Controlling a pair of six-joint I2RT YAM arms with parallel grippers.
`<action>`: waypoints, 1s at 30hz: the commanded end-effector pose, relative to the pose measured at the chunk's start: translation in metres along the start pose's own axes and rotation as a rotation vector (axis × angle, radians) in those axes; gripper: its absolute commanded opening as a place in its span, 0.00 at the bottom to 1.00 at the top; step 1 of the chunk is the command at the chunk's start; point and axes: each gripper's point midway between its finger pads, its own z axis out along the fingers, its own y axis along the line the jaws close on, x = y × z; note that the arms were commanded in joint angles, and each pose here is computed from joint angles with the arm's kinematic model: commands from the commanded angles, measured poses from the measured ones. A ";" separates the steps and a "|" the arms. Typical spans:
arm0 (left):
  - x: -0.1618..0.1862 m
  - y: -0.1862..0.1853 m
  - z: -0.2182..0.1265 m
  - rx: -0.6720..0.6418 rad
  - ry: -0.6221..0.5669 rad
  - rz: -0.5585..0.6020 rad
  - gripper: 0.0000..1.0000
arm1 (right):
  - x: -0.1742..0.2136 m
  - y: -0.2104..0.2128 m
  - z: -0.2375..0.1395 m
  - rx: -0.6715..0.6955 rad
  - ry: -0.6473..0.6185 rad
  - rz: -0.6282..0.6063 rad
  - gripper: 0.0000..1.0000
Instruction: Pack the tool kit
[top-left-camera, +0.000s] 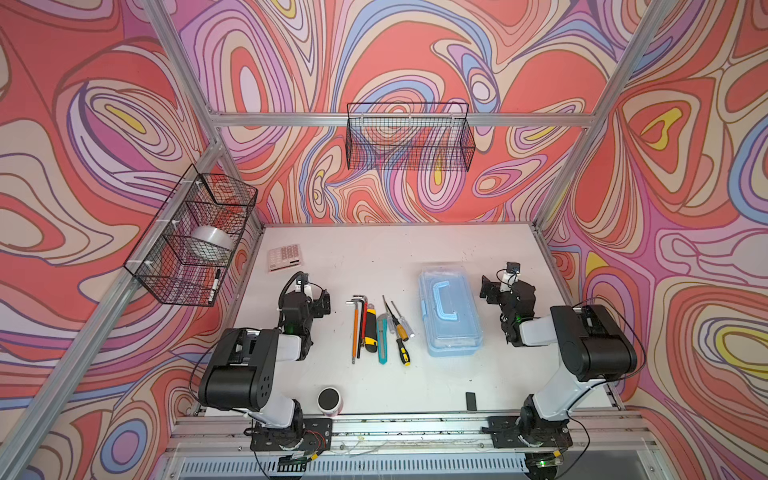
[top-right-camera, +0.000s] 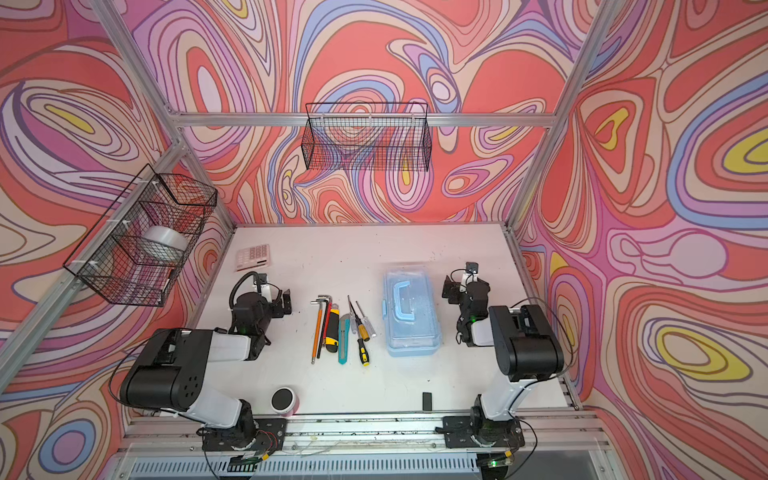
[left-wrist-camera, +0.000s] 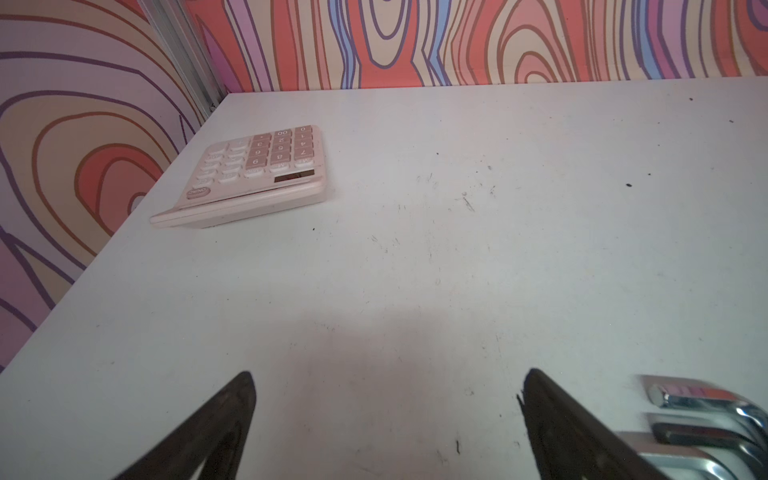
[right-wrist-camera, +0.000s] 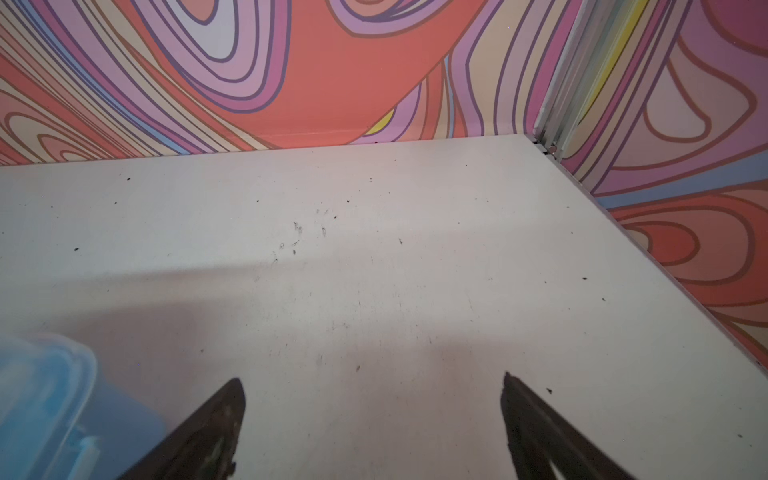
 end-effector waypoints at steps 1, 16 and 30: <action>-0.011 -0.001 0.002 0.008 -0.027 0.014 1.00 | -0.005 -0.001 0.001 -0.001 -0.010 0.004 0.98; -0.011 -0.001 0.002 0.010 -0.026 0.014 1.00 | -0.005 -0.001 0.000 -0.001 -0.014 0.005 0.98; -0.011 0.000 0.002 0.019 -0.021 0.005 1.00 | -0.005 -0.001 0.000 0.002 -0.014 0.004 0.98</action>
